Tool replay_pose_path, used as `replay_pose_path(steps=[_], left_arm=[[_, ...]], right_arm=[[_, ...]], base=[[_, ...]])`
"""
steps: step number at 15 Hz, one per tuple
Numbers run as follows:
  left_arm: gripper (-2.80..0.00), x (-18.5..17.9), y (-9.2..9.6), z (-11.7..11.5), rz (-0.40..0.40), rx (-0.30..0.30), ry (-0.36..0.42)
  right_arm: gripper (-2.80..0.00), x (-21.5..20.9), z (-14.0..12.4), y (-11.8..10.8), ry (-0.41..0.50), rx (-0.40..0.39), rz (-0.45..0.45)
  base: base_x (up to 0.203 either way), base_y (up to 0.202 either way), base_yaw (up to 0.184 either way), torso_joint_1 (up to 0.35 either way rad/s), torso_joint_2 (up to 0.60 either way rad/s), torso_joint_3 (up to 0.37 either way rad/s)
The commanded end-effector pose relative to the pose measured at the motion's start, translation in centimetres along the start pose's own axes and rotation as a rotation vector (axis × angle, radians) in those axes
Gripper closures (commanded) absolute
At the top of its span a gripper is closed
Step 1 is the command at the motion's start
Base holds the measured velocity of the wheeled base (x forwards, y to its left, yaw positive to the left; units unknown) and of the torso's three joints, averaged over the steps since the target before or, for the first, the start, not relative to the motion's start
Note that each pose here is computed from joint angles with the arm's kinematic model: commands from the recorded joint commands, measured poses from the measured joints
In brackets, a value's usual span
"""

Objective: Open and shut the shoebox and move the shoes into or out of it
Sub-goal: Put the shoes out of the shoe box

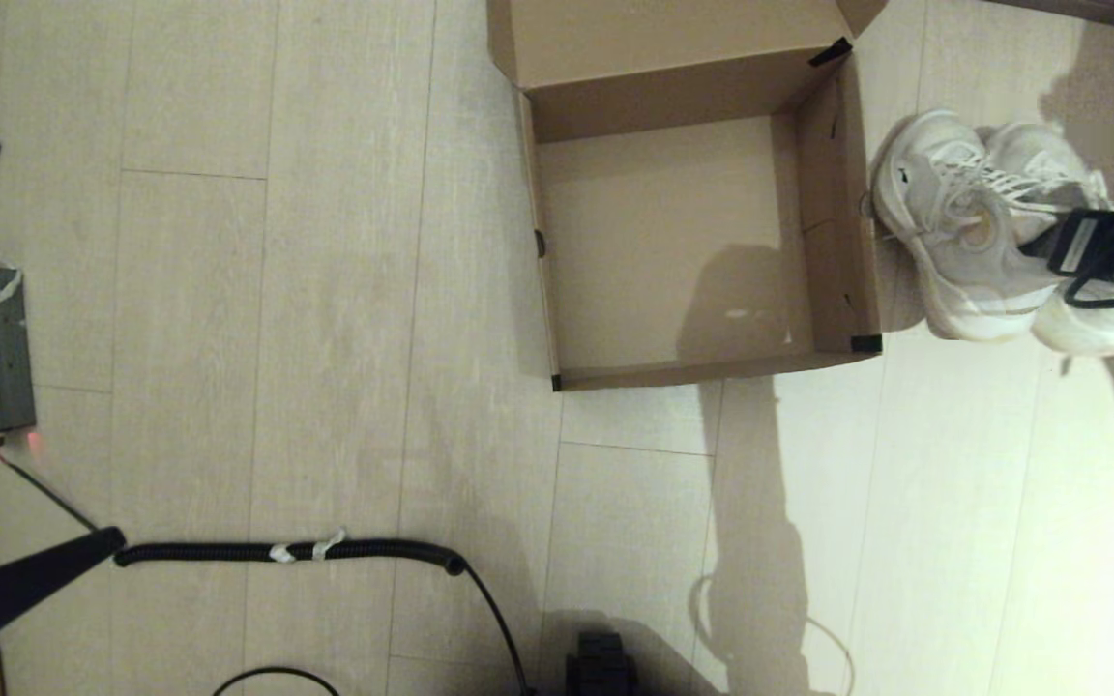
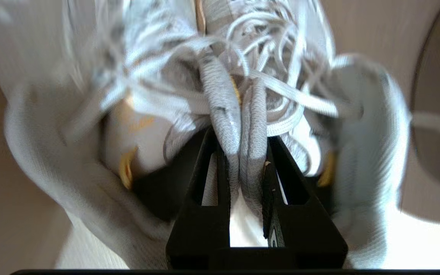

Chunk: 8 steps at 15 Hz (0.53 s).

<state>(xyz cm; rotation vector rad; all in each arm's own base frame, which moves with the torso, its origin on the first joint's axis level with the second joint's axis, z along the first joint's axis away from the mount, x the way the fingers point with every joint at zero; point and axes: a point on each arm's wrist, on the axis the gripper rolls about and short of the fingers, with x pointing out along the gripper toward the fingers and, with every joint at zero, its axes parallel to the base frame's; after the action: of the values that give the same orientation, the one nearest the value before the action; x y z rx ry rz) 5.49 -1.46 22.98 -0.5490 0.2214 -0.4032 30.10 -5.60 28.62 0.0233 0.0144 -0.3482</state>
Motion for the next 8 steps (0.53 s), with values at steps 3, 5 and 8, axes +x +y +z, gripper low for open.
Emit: replay_pose_path(steps=[3,5,8], left_arm=[[0.0,0.6,-0.2,0.7,-0.004,-0.005,0.01],[0.0,1.3,-0.2,1.1,-0.002,-0.009,0.025],[0.0,2.3,-0.7,2.1,-0.013,-0.01,0.041]], right_arm=[[-2.8,0.4,-2.1,0.1,0.07,-0.017,0.01],[-2.8,0.2,-2.3,0.0,0.077,-0.019,0.01],[-2.8,-1.3,-1.1,0.2,0.038,-0.006,0.072]], base=[[0.0,0.0,0.0,0.0,0.0,0.0],[0.0,0.0,0.0,0.0,0.0,0.0],[0.0,0.0,0.0,0.0,0.0,0.0]])
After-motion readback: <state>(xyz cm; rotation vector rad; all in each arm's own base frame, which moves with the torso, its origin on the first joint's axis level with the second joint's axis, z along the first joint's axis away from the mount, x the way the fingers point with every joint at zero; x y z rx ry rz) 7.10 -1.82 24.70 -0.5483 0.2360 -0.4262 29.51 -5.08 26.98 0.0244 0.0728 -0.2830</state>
